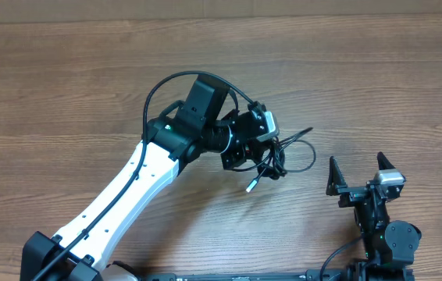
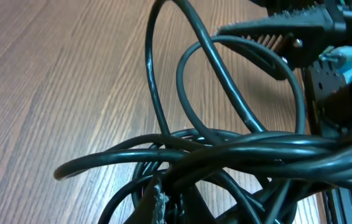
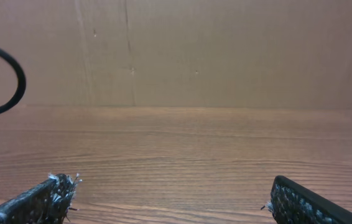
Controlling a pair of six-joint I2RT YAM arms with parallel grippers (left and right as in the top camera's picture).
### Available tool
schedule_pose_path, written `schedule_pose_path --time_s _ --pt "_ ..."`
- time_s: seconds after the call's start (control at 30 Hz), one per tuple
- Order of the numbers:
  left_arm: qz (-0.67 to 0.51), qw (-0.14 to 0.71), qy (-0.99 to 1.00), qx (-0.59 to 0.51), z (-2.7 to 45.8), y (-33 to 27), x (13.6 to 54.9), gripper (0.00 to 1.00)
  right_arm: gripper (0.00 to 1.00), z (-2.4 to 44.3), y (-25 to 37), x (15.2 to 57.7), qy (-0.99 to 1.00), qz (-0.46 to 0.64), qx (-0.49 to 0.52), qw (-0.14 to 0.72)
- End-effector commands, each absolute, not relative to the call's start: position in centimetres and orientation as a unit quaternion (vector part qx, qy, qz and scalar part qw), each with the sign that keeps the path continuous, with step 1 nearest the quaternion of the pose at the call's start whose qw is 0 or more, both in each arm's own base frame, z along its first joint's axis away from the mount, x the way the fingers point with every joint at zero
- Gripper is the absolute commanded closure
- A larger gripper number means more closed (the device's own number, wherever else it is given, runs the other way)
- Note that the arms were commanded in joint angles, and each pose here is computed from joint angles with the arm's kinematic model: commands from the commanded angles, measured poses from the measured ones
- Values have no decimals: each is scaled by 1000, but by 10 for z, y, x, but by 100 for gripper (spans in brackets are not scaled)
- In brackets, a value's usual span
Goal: Untangle cables
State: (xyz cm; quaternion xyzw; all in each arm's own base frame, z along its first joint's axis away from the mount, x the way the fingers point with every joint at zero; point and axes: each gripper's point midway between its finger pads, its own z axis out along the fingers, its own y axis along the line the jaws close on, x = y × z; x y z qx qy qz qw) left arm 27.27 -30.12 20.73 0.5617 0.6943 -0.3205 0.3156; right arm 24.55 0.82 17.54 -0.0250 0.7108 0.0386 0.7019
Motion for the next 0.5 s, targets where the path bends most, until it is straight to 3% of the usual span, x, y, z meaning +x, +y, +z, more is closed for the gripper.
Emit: schedule_pose_path --time_s 0.0,0.13,0.33,0.47 --pt "-319 342 720 513 231 -304 285 96 0 173 8 246 710 36 -24 703" --pt "-289 360 764 450 232 -298 309 96 0 180 8 246 700 49 -12 712" --pt "-249 397 801 371 246 -283 334 96 0 215 10 242 649 174 89 735" --pt "-222 440 802 338 270 -270 341 96 0 237 29 234 636 253 79 724"
